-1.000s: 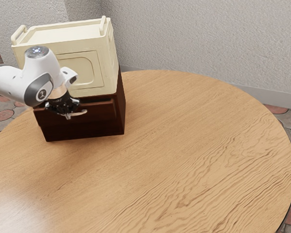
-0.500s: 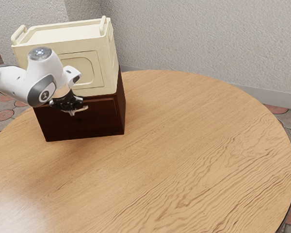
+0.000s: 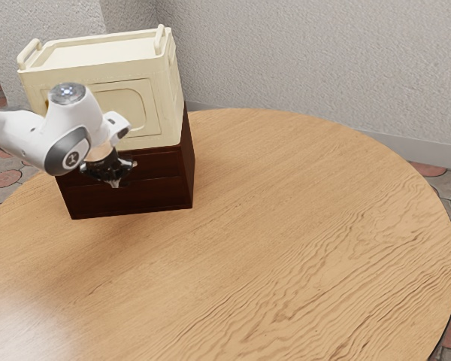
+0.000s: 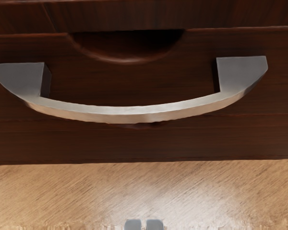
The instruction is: Push the drawer handle with one arm to close the drawer
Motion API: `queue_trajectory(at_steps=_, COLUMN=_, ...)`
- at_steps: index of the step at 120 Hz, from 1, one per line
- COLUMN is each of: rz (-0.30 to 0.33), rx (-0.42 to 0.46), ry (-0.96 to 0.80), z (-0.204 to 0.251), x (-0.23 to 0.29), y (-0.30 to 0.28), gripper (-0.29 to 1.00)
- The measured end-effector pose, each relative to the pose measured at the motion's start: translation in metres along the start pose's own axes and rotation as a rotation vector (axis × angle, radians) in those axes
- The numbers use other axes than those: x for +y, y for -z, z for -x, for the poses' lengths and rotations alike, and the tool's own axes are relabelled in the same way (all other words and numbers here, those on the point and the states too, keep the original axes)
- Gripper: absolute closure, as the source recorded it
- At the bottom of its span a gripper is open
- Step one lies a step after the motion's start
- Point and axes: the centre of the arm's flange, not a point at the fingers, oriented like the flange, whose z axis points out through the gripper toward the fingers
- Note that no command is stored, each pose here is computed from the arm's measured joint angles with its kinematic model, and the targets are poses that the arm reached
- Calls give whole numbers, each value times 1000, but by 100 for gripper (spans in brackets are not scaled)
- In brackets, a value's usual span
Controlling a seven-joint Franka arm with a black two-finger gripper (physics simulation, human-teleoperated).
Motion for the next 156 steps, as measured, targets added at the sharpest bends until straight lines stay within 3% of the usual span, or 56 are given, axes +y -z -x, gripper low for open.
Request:
queue_trajectory(at_steps=20, rz=22, rx=-4, ry=-39, z=35, x=33, y=33, gripper=76)
queue_trajectory(at_steps=44, rz=48, rx=-44, ry=-88, z=60, x=91, y=101, gripper=34)
queue_trajectory(at_steps=69, rz=21, rx=-101, ry=-119, z=44, x=122, y=174, gripper=13)
queue_trajectory(at_steps=106, rz=-57, rx=-217, ry=-202, z=49, x=138, y=224, gripper=3)
queue_trajectory(at_steps=156, rz=-72, rx=-272, ry=-361, z=40, x=128, y=228, gripper=0)
